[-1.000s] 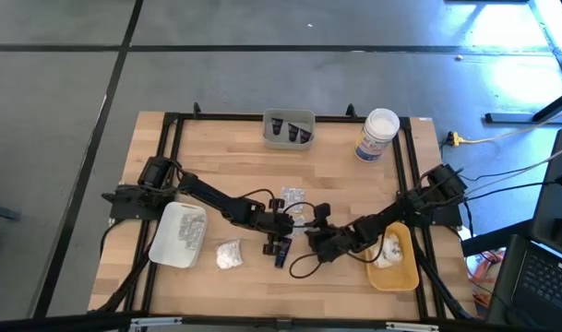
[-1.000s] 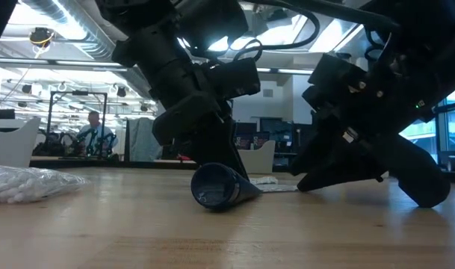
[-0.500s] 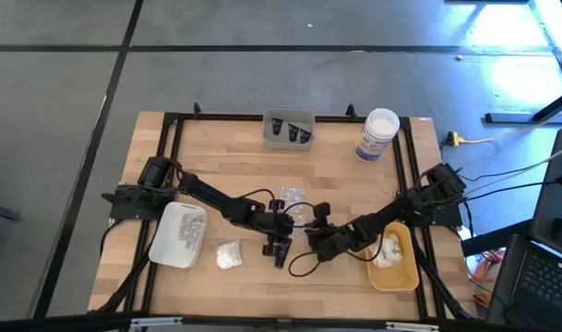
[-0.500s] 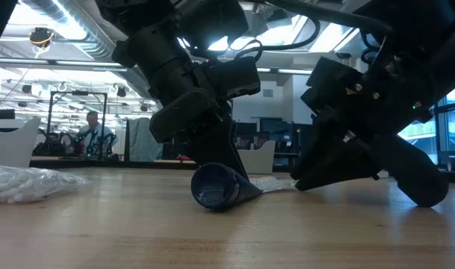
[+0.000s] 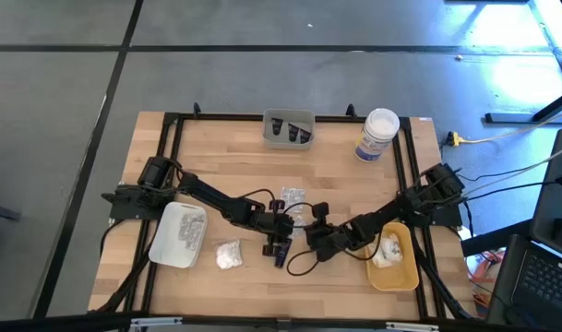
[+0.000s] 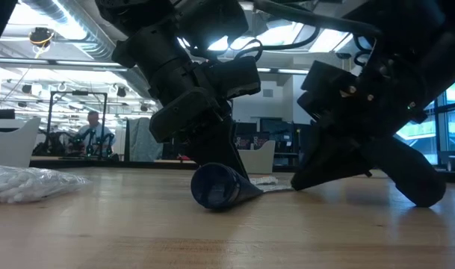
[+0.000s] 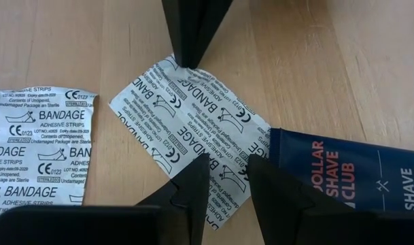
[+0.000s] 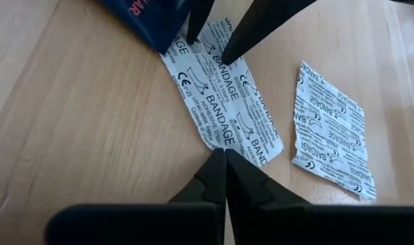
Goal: Pick & Place Travel size toiletries
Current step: Put the bandage into the white bin
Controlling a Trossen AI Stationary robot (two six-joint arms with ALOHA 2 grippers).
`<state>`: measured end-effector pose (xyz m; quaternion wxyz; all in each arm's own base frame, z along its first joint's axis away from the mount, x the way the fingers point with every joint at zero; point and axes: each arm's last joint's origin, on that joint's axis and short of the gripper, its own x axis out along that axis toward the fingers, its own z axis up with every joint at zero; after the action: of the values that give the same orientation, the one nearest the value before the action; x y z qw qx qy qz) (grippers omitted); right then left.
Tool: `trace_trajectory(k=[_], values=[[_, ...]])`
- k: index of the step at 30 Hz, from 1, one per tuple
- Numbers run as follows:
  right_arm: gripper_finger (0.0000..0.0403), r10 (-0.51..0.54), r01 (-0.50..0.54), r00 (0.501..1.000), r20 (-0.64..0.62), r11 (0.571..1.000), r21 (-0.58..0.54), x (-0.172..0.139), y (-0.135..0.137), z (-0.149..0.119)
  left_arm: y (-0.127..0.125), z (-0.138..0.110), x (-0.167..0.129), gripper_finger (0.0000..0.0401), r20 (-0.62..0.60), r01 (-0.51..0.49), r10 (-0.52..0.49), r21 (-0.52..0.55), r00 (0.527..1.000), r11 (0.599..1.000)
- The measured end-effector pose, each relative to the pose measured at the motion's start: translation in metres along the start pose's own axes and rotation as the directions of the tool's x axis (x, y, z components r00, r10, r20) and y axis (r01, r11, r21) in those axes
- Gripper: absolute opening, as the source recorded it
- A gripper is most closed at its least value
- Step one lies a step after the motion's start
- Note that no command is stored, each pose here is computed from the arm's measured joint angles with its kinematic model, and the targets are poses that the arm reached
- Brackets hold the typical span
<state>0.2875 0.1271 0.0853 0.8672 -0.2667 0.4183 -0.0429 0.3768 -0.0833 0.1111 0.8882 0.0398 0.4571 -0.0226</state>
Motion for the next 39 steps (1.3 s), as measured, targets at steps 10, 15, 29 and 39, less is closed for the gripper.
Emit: trace_trajectory(k=[10,15,29,39], values=[[0.0002,-0.012,0.007,0.997,-0.079,0.998,-0.060,-0.009,-0.002,0.016,0.000,0.000,0.000,0.0102,0.001,0.000,0.000,0.003,1.000,1.000],[0.0001,-0.020,0.015,0.995,-0.102,0.999,-0.042,-0.012,-0.003,0.021,0.000,0.001,-0.001,0.0105,0.005,-0.002,0.002,0.021,1.000,1.000],[0.0094,-0.024,-0.005,0.993,-0.117,0.971,-0.240,-0.020,0.010,0.018,0.000,0.002,-0.003,0.0124,0.008,0.004,-0.004,0.007,1.000,1.000],[0.0191,-0.108,0.072,0.990,-0.095,0.944,-0.323,-0.009,0.014,0.018,0.000,0.005,-0.002,0.0123,0.035,0.025,-0.024,-0.004,0.999,1.000]])
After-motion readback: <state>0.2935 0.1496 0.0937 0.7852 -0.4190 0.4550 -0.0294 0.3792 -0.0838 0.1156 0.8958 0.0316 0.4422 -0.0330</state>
